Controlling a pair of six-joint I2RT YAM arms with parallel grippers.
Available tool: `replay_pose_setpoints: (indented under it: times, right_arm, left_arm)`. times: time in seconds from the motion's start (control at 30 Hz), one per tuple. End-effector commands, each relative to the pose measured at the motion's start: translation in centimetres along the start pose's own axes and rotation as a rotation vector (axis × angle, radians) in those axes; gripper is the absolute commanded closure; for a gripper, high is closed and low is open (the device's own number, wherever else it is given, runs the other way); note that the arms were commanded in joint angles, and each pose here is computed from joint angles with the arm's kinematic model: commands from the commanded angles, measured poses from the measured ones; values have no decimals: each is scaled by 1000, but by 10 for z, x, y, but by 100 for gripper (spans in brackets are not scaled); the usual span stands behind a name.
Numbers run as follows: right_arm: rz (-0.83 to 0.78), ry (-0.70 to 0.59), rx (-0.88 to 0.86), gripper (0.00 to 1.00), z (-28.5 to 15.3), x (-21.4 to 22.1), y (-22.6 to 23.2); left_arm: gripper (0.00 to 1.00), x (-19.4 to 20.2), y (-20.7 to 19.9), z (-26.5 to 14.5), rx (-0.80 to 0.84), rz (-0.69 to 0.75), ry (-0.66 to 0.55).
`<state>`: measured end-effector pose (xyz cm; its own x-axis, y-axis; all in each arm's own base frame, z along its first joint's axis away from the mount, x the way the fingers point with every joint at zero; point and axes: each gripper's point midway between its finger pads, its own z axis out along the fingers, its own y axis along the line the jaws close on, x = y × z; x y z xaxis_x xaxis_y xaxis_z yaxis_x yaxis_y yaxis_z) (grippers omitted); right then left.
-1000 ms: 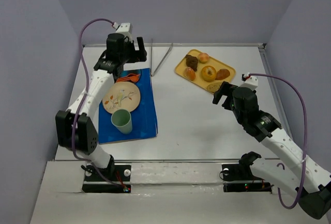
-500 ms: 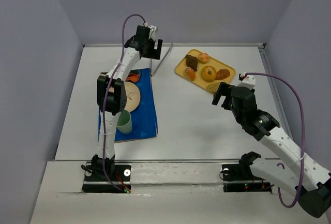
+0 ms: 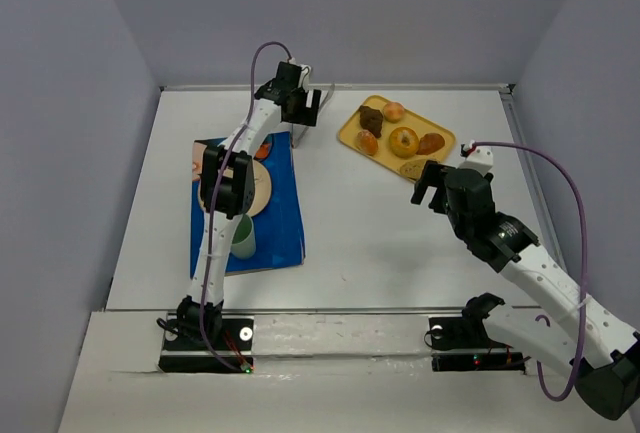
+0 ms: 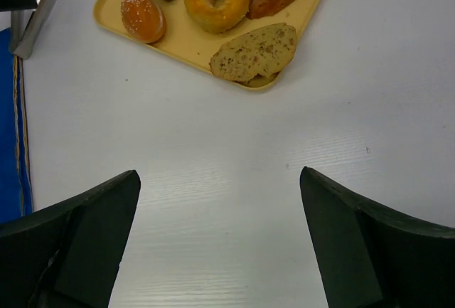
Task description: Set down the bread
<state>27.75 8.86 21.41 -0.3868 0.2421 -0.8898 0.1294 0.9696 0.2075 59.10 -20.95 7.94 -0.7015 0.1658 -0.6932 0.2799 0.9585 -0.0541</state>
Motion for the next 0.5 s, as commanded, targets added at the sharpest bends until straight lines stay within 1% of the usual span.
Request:
replay_pose_setpoints:
  times: [0.0, 0.33, 0.47]
  right_arm:
    - [2, -41, 17, 0, 2, -7, -2]
    - [3, -42, 30, 0, 3, -4, -5]
    - [5, -44, 33, 0, 3, -4, -6]
  left_arm:
    - [1, -8, -5, 7, 1, -24, -31]
    - [1, 8, -4, 37, -25, -55, -14]
    - [1, 10, 0, 44, -85, -42, -21]
